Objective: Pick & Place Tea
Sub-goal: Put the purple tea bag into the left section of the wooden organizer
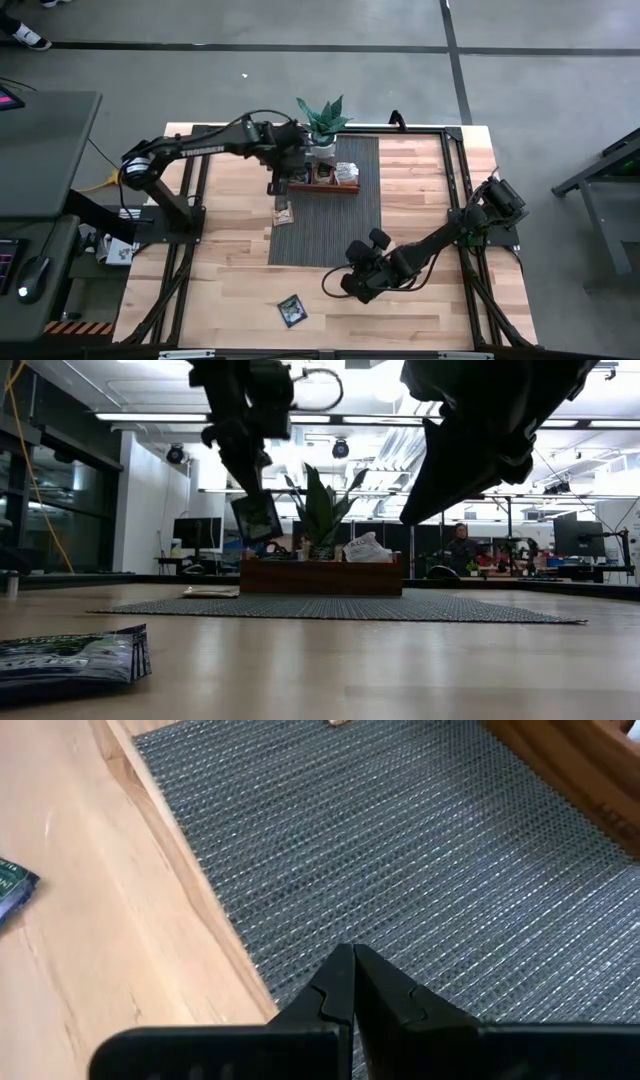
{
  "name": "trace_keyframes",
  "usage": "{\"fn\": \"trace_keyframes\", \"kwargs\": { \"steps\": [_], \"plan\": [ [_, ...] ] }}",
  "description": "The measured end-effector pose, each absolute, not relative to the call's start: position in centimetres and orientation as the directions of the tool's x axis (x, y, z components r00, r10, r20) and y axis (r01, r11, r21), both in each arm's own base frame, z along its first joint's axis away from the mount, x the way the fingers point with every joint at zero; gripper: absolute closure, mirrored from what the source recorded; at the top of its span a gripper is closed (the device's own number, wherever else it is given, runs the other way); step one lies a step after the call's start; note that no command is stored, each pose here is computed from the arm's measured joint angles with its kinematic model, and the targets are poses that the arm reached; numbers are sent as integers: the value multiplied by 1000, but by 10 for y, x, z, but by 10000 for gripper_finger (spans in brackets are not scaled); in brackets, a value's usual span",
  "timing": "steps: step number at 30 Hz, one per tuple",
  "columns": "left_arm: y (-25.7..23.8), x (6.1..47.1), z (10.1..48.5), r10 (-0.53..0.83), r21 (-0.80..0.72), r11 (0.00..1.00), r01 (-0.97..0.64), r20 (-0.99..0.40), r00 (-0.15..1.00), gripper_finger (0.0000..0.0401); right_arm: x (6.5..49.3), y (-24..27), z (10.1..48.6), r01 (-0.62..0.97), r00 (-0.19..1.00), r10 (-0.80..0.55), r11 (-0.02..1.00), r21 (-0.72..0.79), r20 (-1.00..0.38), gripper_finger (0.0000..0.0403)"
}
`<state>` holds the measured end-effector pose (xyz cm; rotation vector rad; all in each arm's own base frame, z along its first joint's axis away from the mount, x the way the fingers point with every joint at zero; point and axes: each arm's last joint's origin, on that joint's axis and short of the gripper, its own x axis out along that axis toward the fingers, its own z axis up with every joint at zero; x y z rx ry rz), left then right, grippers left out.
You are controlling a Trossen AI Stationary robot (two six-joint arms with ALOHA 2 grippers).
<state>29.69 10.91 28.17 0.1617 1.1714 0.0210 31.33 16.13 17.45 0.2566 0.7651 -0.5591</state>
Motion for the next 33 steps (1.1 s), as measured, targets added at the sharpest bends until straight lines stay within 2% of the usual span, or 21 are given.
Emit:
{"fn": "trace_keyframes", "kwargs": {
  "steps": [8,16,33],
  "plan": [
    [136,299,268,52,95,992,87,-912,407,401,314,161,175,553,594,-388,833,8,-704,403],
    [140,303,272,54,151,974,171,-881,470,401,315,160,175,554,595,-398,832,-2,-698,403],
    [153,313,240,55,123,980,157,-925,377,401,316,161,176,549,605,-396,836,1,-691,403]
  ]
}}
